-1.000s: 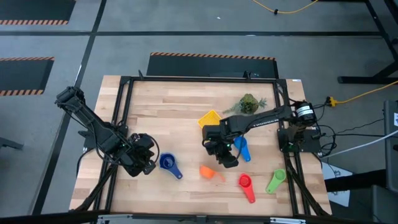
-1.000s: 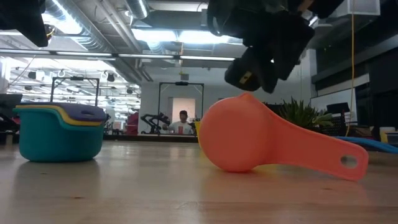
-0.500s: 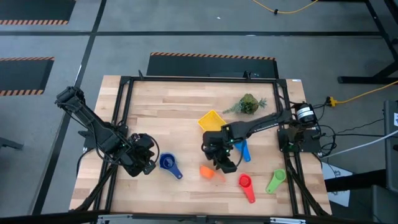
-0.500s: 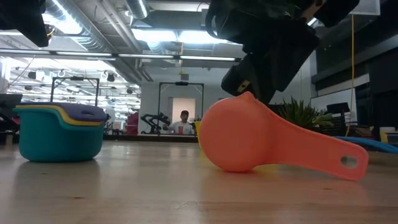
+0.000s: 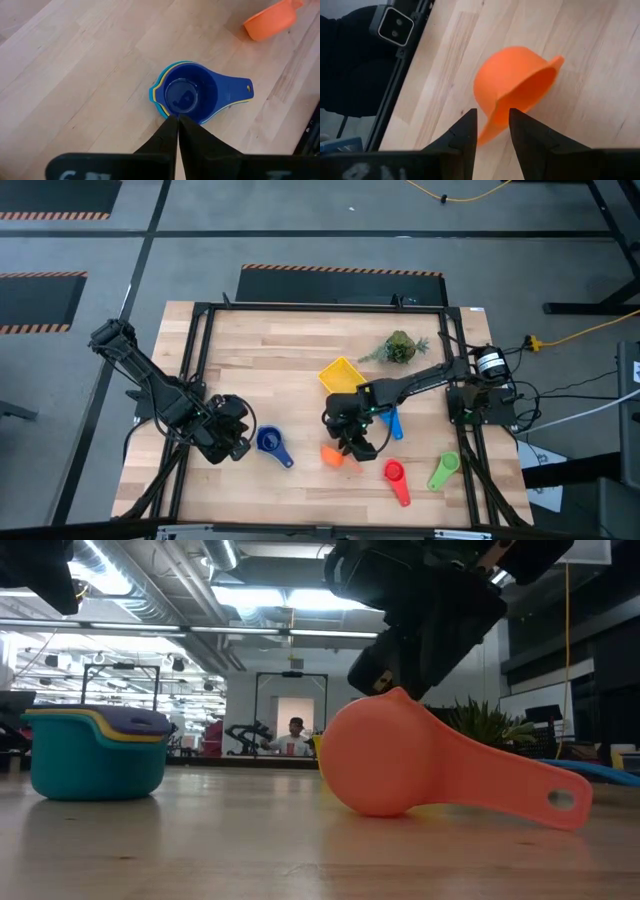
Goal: Nest measuring cups in basket
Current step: Stack the orange measuring cup on top of the dark blue measuring cup
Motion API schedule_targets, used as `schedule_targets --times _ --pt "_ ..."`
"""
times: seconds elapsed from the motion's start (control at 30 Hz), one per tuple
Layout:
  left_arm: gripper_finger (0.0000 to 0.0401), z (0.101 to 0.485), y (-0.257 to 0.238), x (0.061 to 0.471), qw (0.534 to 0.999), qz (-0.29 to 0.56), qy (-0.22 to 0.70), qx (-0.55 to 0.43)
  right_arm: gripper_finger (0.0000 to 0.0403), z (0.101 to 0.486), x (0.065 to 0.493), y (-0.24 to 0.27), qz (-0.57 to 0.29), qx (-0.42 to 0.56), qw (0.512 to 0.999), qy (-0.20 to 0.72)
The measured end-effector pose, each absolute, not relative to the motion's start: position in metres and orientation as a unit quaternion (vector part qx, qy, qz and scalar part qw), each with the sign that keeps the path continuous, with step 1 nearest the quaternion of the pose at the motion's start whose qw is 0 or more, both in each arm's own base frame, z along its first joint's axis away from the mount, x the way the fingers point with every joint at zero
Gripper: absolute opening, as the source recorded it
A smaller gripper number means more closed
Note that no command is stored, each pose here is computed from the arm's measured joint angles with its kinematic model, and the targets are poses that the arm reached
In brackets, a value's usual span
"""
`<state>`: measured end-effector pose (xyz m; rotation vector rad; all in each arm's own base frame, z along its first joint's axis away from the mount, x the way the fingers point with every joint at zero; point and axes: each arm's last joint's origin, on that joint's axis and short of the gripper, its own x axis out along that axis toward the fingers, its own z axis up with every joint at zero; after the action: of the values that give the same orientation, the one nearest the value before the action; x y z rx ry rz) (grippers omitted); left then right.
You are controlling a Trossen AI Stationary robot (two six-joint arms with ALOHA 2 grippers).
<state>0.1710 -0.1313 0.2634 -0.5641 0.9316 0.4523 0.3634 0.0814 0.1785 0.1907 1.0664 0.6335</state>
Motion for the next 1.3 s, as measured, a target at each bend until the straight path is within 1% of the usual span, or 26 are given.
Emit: schedule_targets --times 0.27,0.67,1.0,1.3 --pt "0.0008 0.263 -0.131 0.171 0.831 0.213 0.439 -0.266 0.0118 0.179 0.364 0.081 0.297 0.089 0.811 0.496" --pt "0.0008 0.264 -0.132 0.171 0.832 0.212 0.438 -0.268 0.0118 0.166 0.368 0.082 0.292 0.098 0.806 0.506" --pt "0.0008 0.264 -0.132 0.172 0.832 0.209 0.436 -0.272 0.0118 0.15 0.374 0.085 0.315 0.114 0.795 0.506" --pt "0.0008 0.264 -0.132 0.172 0.833 0.209 0.434 -0.272 0.0118 0.152 0.378 0.085 0.309 0.101 0.81 0.488"
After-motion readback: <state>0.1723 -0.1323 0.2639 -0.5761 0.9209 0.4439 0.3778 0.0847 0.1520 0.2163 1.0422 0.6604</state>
